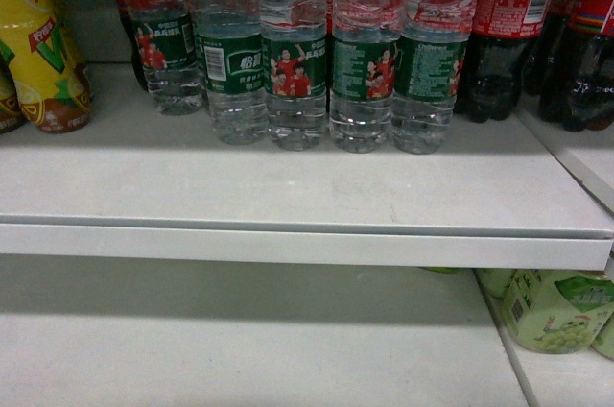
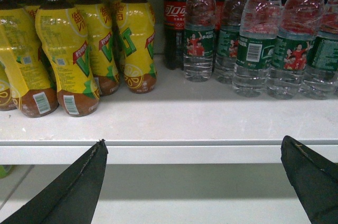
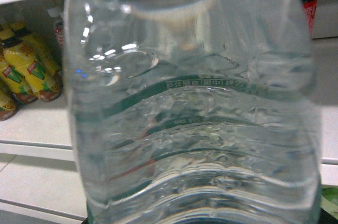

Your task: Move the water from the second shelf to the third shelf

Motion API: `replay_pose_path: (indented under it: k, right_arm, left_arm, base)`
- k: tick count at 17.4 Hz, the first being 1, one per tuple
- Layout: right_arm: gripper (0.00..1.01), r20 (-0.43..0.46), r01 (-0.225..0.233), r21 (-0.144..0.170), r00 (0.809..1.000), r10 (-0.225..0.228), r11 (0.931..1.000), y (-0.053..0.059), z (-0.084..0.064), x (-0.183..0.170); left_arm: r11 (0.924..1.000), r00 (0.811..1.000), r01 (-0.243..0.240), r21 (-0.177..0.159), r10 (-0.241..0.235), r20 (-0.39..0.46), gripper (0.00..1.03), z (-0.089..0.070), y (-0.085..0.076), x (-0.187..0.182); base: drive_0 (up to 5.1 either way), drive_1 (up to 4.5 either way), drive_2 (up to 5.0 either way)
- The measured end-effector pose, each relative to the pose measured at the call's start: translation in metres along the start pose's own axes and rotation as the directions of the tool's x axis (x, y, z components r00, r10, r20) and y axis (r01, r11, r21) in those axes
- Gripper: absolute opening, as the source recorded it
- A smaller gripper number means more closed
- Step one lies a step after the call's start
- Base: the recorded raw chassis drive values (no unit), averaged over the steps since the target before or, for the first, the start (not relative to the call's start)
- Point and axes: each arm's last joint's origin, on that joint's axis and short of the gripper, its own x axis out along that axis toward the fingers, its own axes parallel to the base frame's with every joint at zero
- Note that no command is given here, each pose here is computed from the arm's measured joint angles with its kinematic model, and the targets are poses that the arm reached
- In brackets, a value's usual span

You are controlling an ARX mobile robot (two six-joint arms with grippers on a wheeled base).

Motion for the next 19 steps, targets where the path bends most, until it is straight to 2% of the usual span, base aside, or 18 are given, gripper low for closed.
replay_pose_path:
  k: [19]
  right_arm:
    - [0.42, -0.008, 0.002, -0.005, 1.000, -0.002, 1.0000, 0.0014, -0.0011, 0.0004]
  left_arm:
    - [1.0000, 1.000, 0.000, 0.000, 0.000, 0.000, 0.98, 0.0000, 0.0000, 0.0000]
  base:
    - [0.0, 0.00, 0.0]
